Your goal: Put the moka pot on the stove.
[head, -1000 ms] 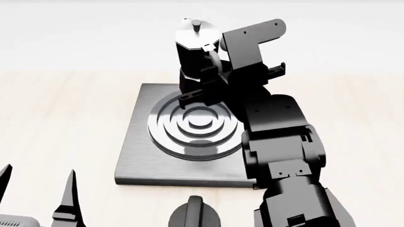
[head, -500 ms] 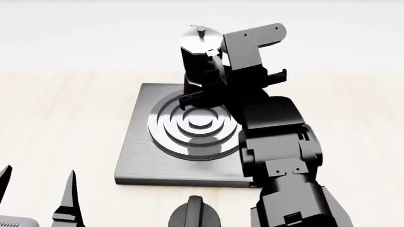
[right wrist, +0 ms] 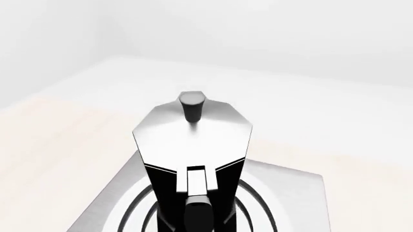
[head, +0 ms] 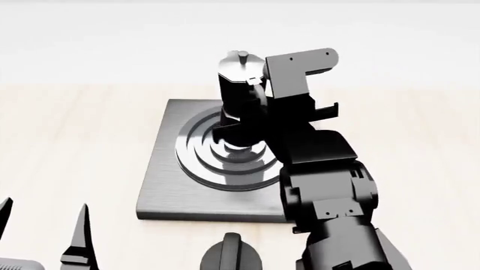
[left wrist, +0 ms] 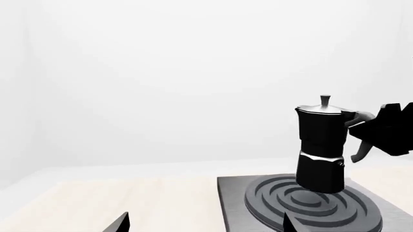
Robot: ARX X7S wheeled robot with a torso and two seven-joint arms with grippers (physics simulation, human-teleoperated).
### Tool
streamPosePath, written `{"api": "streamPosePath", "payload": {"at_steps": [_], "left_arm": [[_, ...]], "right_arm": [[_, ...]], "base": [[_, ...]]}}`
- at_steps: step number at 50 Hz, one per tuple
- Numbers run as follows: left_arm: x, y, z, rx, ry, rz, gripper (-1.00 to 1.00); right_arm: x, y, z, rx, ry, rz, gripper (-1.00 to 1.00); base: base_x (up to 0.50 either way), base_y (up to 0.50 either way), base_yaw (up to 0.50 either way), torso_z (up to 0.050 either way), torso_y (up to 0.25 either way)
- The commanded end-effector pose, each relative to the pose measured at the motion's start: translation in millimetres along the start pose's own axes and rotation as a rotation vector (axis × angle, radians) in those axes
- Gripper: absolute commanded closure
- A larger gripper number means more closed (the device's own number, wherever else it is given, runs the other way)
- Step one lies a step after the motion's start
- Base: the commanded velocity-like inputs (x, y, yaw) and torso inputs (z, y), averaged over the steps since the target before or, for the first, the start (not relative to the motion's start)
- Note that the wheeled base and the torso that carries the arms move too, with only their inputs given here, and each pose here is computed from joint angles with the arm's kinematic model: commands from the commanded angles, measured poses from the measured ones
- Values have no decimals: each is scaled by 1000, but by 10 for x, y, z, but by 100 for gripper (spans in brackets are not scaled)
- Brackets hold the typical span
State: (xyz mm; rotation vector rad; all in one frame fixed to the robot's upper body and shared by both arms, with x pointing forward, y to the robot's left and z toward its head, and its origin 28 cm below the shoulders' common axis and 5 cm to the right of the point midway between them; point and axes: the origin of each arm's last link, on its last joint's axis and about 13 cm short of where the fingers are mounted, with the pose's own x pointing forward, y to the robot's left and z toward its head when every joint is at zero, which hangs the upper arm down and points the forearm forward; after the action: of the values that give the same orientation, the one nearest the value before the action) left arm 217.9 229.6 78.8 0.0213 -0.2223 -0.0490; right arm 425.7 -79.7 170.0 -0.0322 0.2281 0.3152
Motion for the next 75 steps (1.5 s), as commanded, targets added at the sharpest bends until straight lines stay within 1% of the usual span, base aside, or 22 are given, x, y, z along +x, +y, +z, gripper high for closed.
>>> {"api": "streamPosePath", "payload": {"at_steps": [1, 37, 67, 73, 74, 75], "left_arm": [[-7, 2, 2, -1, 1, 0, -100], [-4, 11, -15, -3, 5, 5, -100], [7, 12, -19, -4, 4, 7, -100], [5, 12, -18, -4, 4, 8, -100], [2, 11, -18, -3, 4, 8, -100], [0, 11, -17, -4, 4, 8, -100]], "right_arm": [[10, 41, -11, 0, 3, 8, 100], [10, 79, -161, 14, 37, 22, 100], [11, 100, -193, 22, 51, 19, 100], [8, 100, -224, 12, 63, 10, 100], [7, 100, -233, 10, 65, 9, -100], [6, 100, -238, 7, 67, 8, -100]], "base": [[0, 0, 0, 0, 0], [0, 0, 0, 0, 1], [0, 0, 0, 0, 1], [0, 0, 0, 0, 0], [0, 0, 0, 0, 0], [0, 0, 0, 0, 0]]}}
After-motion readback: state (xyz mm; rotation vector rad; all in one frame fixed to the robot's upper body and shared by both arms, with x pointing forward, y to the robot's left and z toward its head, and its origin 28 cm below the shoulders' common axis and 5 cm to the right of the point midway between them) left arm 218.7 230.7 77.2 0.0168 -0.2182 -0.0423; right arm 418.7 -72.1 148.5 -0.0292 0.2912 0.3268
